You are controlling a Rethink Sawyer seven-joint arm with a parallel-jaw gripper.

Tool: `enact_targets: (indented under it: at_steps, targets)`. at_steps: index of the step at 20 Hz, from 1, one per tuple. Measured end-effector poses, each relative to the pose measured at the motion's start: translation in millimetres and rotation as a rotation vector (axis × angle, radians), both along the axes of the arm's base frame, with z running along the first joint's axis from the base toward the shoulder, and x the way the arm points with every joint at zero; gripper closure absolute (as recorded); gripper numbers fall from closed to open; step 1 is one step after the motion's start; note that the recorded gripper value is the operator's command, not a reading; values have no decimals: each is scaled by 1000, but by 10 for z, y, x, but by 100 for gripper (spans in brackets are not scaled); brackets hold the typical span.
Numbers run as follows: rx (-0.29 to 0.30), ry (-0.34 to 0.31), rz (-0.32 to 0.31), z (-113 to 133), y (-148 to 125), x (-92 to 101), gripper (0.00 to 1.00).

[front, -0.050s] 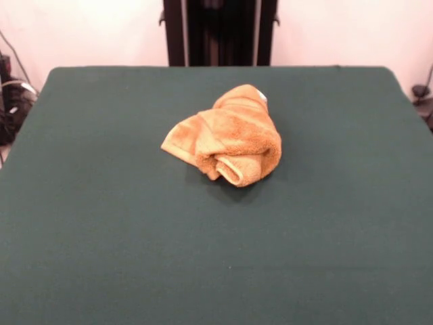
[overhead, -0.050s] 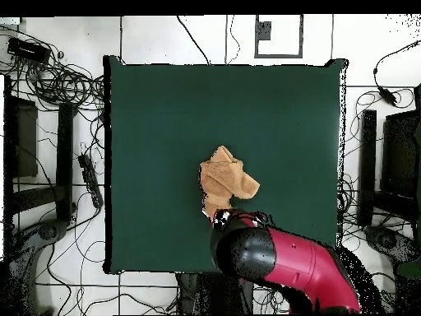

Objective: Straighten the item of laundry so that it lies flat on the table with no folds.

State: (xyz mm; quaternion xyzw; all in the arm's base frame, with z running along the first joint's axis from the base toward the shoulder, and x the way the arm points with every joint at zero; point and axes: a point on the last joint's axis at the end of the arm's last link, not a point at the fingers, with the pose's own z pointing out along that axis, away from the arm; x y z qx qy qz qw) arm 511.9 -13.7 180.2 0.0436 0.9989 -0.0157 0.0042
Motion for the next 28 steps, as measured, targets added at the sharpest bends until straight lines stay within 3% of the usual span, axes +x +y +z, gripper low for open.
enact_targets:
  at_steps: [14,28]
  targets:
    - [19,18,-7,-514,-553,187,100]
    - [91,-30,44,-969,-881,639,100]
